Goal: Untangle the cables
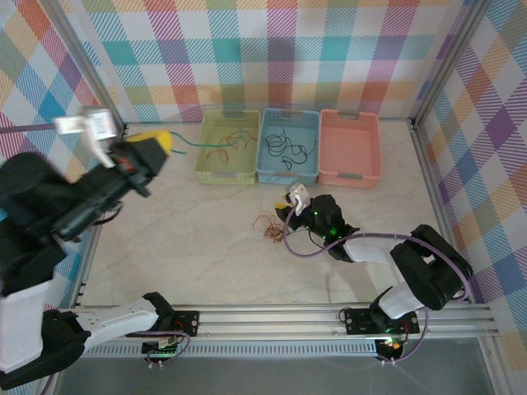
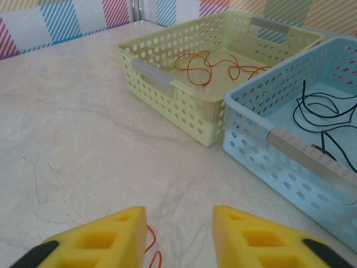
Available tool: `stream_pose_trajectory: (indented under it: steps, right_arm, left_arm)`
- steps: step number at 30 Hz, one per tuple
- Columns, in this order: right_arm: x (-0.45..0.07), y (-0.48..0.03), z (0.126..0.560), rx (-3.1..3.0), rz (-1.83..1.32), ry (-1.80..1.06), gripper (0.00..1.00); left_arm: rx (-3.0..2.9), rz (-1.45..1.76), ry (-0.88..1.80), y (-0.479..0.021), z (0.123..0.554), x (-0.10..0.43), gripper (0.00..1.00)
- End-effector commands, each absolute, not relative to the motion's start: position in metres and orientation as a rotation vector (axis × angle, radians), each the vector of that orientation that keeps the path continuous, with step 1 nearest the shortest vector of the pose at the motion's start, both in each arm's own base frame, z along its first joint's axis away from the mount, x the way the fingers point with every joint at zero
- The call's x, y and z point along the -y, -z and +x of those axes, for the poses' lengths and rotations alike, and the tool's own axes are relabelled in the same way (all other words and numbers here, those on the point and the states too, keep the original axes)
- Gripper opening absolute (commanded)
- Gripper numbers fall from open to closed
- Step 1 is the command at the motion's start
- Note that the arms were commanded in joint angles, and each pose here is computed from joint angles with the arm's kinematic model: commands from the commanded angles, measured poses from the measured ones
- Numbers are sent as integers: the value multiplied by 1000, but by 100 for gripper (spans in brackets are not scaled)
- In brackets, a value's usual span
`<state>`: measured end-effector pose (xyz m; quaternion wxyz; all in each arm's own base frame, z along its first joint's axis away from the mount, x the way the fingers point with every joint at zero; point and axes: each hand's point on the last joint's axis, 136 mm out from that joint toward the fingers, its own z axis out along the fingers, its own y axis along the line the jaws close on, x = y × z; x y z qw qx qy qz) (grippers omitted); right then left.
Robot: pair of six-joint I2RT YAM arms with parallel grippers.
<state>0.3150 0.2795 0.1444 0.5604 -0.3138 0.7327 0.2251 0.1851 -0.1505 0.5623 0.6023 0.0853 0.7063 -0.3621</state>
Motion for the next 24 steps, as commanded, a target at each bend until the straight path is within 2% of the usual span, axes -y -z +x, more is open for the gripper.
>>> stream_pose_trajectory:
  steps: [1, 6, 11, 15, 18, 24]
  right_arm:
    - [-277, -169, 314, -1674, -711, -546, 42]
    - [-265, -213, 297, -1586, -702, -553, 48]
    - [-244, -264, 267, -1428, -738, -512, 55]
    - [-255, -300, 231, -1261, -903, -591, 59]
    - [-266, -313, 213, -1178, -1004, -659, 62]
    - [-285, -320, 207, -1143, -1107, -726, 64]
  left_arm:
    - [-1712, 219, 820, -534, 199, 165, 0]
    - [-1853, 248, 805, -485, 215, 187, 0]
    - [-1921, 277, 801, -464, 222, 199, 0]
    - [-1976, 342, 840, -450, 222, 215, 0]
    - [-2002, 376, 871, -440, 221, 223, 0]
    - [-2003, 428, 941, -433, 215, 234, 0]
